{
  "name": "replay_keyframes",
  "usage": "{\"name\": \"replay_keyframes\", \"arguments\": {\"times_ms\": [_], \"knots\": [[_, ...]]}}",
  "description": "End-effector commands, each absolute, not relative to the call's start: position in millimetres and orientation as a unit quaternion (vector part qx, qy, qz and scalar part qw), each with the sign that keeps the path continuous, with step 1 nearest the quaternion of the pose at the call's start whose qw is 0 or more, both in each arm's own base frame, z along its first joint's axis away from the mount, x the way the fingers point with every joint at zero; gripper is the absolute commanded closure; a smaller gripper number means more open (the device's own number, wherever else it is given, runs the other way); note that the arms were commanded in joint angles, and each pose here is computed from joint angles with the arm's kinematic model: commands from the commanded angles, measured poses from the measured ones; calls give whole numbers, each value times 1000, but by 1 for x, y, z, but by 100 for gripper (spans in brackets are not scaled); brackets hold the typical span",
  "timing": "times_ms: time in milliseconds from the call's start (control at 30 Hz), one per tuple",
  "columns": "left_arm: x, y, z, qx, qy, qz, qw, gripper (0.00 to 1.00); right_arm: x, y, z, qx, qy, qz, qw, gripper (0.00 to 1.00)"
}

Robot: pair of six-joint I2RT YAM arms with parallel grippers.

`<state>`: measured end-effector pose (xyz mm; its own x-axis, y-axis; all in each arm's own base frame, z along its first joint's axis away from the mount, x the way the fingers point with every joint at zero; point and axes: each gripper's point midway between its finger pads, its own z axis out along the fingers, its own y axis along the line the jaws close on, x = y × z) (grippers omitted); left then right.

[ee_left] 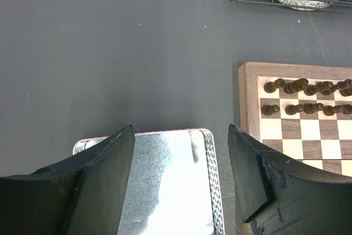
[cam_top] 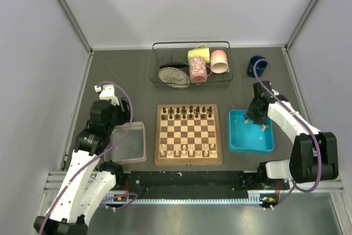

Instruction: Set up the chess pieces on the board

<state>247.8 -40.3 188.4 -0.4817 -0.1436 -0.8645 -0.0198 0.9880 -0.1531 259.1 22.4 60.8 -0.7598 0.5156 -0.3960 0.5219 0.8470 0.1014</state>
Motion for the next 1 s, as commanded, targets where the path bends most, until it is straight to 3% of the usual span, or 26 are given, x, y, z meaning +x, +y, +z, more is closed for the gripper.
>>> {"name": "replay_keyframes", "arguments": {"times_ms": [0,333,567,767,967], "knots": [[253,-42,196,-42,846,-66,527,27,280,27,55,269,934,19,236,60],[252,-42,195,-41,847,-64,526,27,286,26,42,270,933,15,236,62],[253,-42,194,-41,849,-64,524,27,287,26,32,268,936,9,227,68],[253,-42,195,-40,847,-64,526,27,289,24,30,265,937,6,228,78],[253,-43,195,-40,848,-64,525,27,283,24,39,261,937,7,232,96]]}}
